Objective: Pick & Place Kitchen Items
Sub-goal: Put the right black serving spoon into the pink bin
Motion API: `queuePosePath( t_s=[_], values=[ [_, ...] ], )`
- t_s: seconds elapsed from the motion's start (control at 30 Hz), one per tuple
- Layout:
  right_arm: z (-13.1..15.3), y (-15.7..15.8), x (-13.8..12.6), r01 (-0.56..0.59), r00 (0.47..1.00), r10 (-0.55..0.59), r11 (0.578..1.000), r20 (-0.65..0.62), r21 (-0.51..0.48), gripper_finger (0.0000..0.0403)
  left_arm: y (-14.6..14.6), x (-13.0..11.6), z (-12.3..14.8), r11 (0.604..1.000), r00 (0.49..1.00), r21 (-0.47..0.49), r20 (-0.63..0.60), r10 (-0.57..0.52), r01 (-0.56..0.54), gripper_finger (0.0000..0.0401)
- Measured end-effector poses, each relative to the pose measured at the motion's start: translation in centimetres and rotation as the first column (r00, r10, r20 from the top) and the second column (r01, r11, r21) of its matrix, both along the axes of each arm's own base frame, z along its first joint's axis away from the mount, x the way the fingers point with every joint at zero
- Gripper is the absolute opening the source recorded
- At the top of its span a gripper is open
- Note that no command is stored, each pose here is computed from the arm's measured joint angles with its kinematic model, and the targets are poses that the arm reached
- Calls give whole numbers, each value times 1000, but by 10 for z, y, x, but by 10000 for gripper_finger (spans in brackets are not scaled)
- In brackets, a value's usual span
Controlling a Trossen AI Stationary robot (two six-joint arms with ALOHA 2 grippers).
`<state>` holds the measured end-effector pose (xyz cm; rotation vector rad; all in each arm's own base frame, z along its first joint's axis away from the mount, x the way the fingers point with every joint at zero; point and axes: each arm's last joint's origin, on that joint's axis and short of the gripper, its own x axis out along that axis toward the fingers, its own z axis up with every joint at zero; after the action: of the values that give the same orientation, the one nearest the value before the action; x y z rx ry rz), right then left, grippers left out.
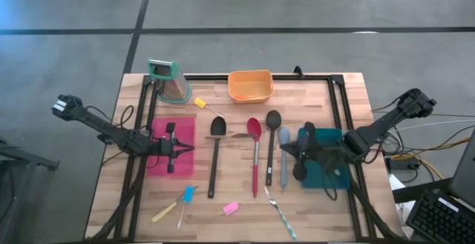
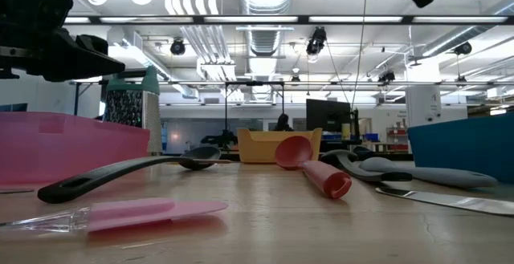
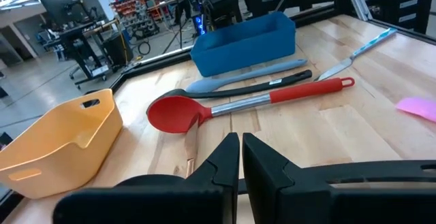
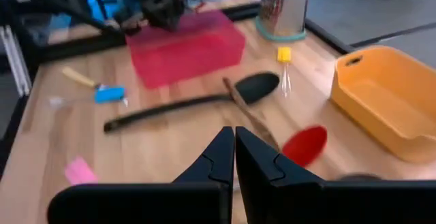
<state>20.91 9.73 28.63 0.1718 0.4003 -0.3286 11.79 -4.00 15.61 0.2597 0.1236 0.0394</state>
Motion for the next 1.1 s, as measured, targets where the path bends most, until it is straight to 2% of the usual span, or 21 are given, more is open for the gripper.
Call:
queuePosePath(
  t_s=[0.13,0.27,0.43,0.73,0.93,1.1],
  values=[
    [0,-17,8,93,996,-93,995,7,-26,8,0,0,0,1000,1000,1,-3,0,0,23],
    [-1,-36,19,200,980,-201,979,13,28,8,0,0,0,1000,1000,2,-3,0,0,23],
    [-7,-54,33,258,966,-257,965,-27,47,21,0,0,0,1000,1000,2,-3,0,0,23],
    [-23,-74,49,408,913,-402,905,-72,124,112,0,0,-1,1000,1000,5,-9,0,0,23],
    [-47,-88,63,476,877,-450,862,-167,175,175,0,0,-1,1000,1000,6,-10,0,0,23],
    [-70,-100,71,559,824,-498,792,-270,246,199,0,0,-1,1000,1000,6,-10,0,1,23]
  ],
)
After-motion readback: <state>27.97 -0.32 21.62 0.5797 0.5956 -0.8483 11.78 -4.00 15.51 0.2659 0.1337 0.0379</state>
